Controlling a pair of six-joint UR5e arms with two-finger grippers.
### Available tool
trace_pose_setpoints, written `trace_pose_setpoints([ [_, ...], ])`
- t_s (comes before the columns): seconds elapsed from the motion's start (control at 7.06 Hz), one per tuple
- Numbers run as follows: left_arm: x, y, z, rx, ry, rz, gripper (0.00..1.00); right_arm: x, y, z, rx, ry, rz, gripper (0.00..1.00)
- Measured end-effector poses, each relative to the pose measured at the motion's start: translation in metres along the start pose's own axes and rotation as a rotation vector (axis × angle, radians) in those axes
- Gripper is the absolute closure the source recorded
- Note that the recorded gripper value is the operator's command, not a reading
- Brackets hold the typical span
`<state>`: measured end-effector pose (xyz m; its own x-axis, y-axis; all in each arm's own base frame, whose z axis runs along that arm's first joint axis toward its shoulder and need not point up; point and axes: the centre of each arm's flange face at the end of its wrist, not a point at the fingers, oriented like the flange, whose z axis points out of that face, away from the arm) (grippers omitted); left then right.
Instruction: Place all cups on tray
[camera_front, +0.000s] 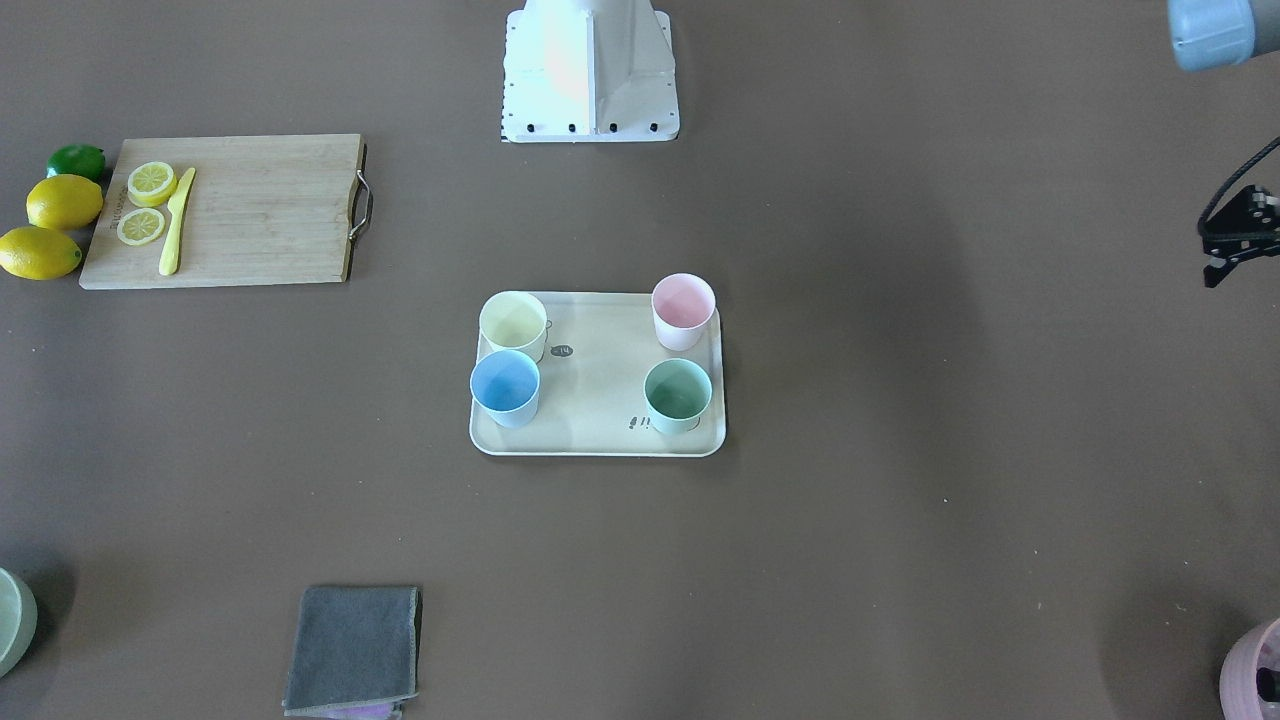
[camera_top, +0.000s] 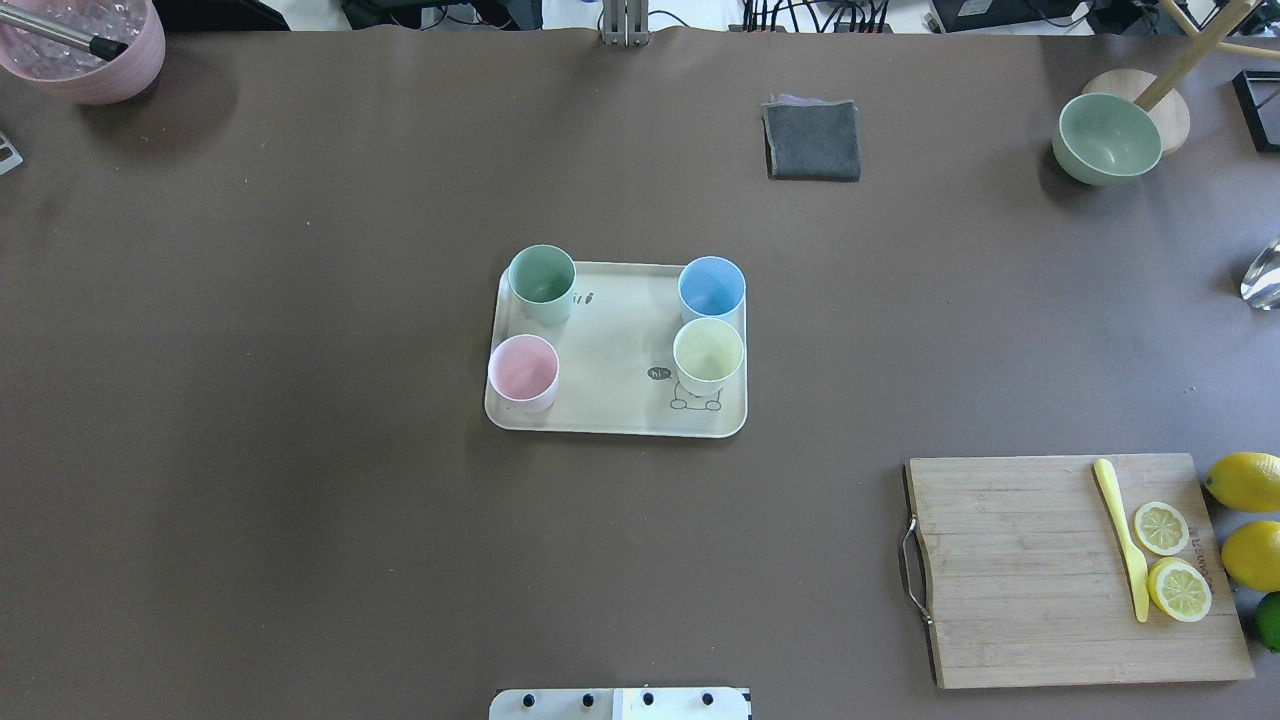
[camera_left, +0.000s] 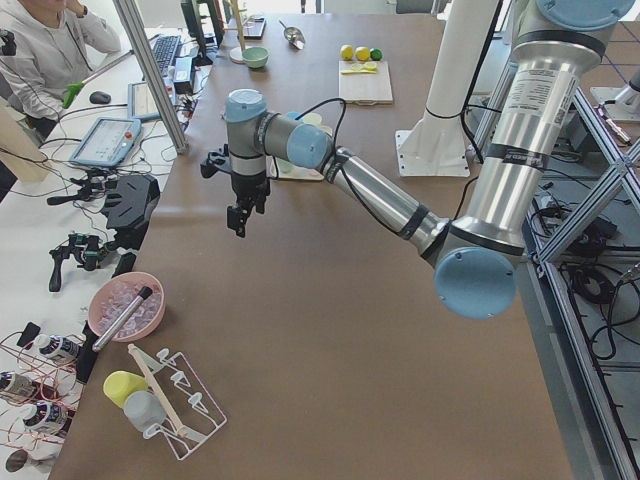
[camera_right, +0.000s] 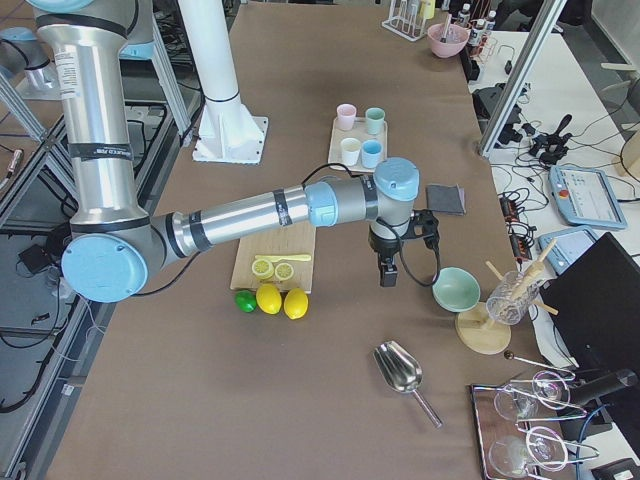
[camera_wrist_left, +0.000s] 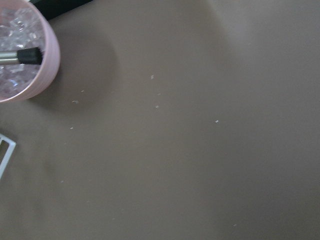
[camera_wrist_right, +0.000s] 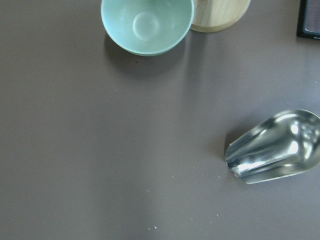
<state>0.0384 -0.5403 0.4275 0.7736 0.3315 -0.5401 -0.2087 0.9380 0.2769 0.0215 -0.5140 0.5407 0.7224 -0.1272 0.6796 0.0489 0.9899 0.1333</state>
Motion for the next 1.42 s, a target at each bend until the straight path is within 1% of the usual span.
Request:
trace_pose_setpoints([
  [0.14, -0.021, 0.025, 0.013, -0.033, 0.0, -0.022, 0.01, 0.019, 0.014, -0.001, -0.002, 0.007, 0.001, 0.0],
  [0.42, -0.034, 0.047, 0.028, -0.065, 0.01, -0.049, 0.01, 0.033, 0.027, -0.001, -0.005, 0.017, -0.004, 0.0],
  [0.57, -0.035, 0.049, 0.034, -0.076, 0.038, -0.06, 0.01, 0.033, 0.029, -0.002, -0.004, 0.019, -0.007, 0.0],
  [0.71, -0.036, 0.051, 0.041, -0.088, 0.081, -0.074, 0.01, 0.034, 0.03, -0.002, -0.005, 0.018, -0.007, 0.0],
  [0.99, -0.045, 0.057, 0.045, -0.087, 0.181, -0.114, 0.01, 0.036, 0.032, -0.001, -0.008, 0.015, -0.004, 0.0],
  [1.13, -0.05, 0.059, 0.042, -0.077, 0.201, -0.127, 0.01, 0.037, 0.033, 0.0, -0.009, 0.013, -0.001, 0.0],
  [1.42, -0.07, 0.065, 0.034, -0.062, 0.198, -0.173, 0.01, 0.039, 0.035, -0.001, -0.009, 0.0, 0.008, 0.0],
])
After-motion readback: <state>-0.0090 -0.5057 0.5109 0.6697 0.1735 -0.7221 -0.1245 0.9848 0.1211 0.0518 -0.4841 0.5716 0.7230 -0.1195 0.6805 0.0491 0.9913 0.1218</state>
